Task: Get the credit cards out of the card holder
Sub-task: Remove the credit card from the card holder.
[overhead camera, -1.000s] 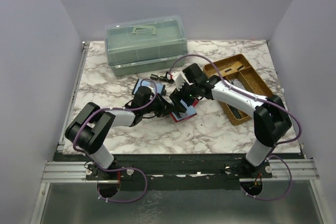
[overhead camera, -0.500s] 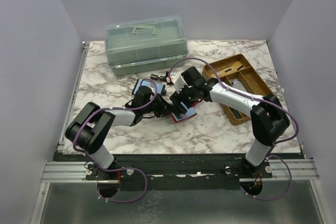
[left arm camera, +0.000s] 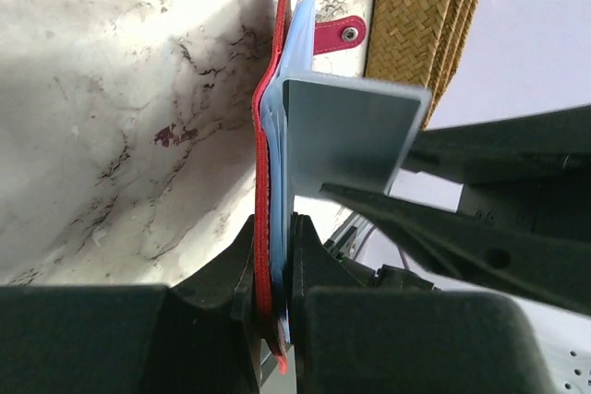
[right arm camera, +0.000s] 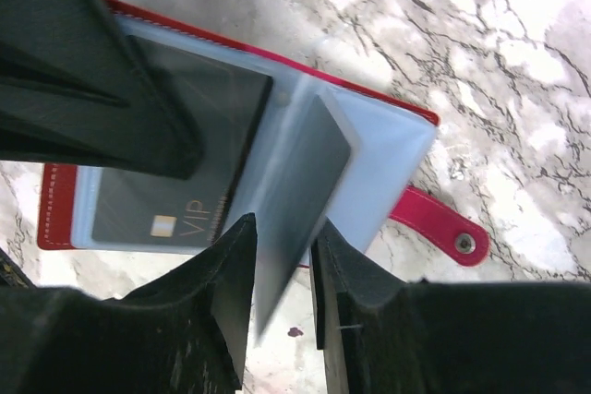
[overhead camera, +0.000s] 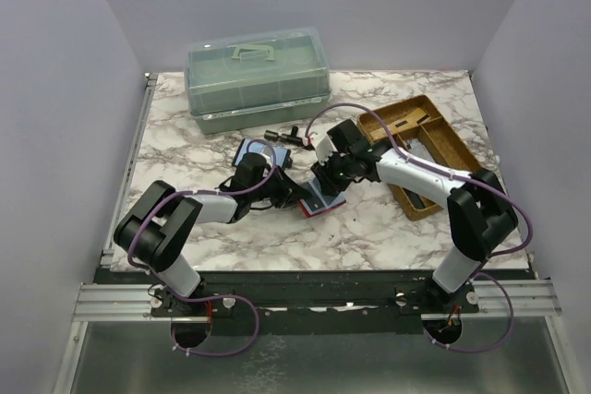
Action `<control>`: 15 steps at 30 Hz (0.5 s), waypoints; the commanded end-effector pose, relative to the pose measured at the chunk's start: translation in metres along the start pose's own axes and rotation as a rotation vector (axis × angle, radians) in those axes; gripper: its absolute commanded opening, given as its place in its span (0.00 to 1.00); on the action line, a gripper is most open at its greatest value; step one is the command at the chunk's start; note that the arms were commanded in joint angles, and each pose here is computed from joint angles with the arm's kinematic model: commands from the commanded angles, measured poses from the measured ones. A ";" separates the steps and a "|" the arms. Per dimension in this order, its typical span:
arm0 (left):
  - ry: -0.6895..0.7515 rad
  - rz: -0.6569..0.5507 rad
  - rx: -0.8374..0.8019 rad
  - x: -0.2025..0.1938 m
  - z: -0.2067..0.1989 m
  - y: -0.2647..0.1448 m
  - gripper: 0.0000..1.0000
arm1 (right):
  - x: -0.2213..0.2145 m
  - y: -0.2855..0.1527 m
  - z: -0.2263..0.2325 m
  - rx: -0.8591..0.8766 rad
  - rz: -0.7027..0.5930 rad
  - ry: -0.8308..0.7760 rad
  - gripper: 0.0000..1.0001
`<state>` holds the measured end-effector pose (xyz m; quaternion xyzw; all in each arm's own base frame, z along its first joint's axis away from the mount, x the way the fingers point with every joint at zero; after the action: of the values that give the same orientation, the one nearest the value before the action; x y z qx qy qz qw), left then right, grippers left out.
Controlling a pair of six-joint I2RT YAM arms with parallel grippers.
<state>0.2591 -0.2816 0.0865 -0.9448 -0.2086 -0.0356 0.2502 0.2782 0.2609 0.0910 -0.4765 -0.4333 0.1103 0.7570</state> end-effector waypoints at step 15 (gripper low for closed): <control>0.092 0.014 -0.028 -0.010 0.005 -0.014 0.00 | -0.006 -0.005 0.018 0.402 0.000 0.303 0.16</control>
<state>0.2456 -0.2722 0.0745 -0.9427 -0.1983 -0.0461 0.2644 0.2843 0.2493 0.0971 -0.3992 -0.3403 0.0840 0.8472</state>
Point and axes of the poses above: each gripper's point midway between its finger pads, its own y axis out along the fingers, its own z axis along the line the jaws close on, x = y × z, the point moved 2 cm from there along -y, back along the fingers, and after that the axes turned 7 degrees about y, right-handed, at the moved point
